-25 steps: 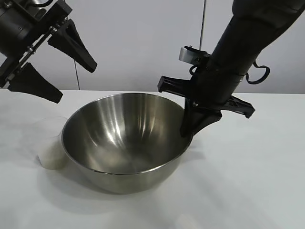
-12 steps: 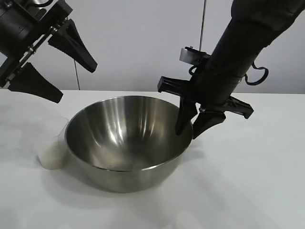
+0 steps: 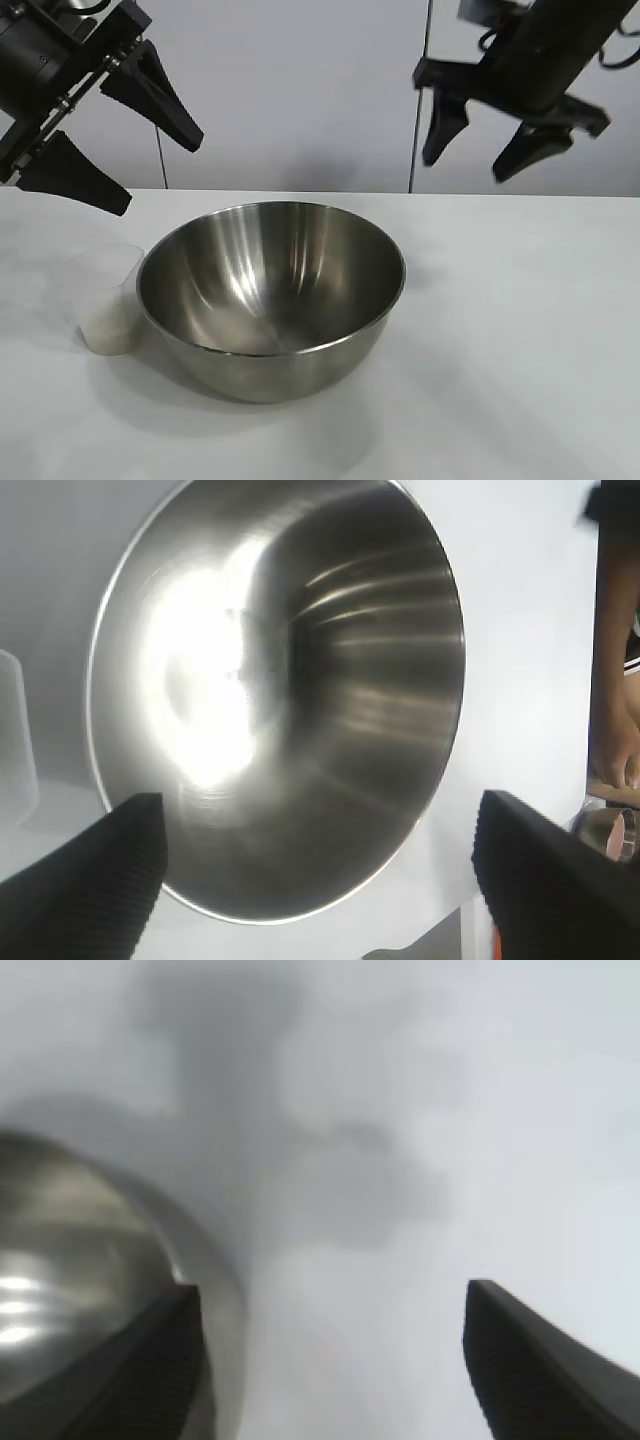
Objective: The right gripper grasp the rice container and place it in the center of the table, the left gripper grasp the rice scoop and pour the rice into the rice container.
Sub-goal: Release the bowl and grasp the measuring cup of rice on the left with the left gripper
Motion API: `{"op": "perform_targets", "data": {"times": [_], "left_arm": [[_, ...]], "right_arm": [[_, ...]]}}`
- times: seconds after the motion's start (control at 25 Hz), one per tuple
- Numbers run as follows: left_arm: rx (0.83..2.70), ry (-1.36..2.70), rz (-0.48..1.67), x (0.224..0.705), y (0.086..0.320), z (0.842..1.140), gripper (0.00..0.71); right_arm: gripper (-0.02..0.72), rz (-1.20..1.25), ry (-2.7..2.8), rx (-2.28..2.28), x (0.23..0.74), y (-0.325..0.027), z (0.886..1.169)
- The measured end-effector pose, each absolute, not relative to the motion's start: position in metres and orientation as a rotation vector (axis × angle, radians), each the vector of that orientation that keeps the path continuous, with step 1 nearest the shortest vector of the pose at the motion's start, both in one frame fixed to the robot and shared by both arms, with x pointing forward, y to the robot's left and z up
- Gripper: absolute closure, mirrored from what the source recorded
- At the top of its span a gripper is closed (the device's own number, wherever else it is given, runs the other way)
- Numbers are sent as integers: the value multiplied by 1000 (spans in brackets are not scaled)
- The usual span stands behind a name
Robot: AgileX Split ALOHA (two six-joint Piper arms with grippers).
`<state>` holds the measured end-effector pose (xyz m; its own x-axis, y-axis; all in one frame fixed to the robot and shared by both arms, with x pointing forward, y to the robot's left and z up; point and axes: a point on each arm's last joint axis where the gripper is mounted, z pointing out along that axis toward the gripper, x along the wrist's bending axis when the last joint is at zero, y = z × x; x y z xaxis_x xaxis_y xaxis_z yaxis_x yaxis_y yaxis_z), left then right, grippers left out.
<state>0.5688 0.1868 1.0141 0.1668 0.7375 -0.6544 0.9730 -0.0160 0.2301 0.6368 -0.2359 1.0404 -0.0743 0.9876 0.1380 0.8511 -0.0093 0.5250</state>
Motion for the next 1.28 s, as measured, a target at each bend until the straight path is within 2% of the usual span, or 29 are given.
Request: {"op": "perform_targets", "data": {"times": [0.24,0.44,0.56,0.64,0.8,0.88,1.0,1.12,1.28], "left_arm": [[1801,1626,-458,570,187,1014,107],[1801,1626,-458,570,187,1014,107],[1801,1626,-458,570,187,1014,107],[1801,1626,-458,570,187,1014,107],[1800,1626,-457,570,187,1014,107],[1800,1626,-457,570,187,1014,107],[1800,1626,-457,570,187,1014,107],[1800,1626,-455,570,187,1014,107],[1799,1626,-454,570,187,1014,107]], "right_arm": [[215,500,1809,1832,622,-312,1092],[281,370,1566,1863,559,-367,1159],[293,416,1421,1864,505,-373,1204],[295,542,1329,1806,450,-360,1243],[295,823,1244,1635,339,-325,1288],[295,957,1207,1513,277,-308,1298],[295,1090,1134,1356,203,-290,1297],[295,1153,1071,1256,151,-280,1275],[295,1173,1115,1258,136,-280,1223]]}}
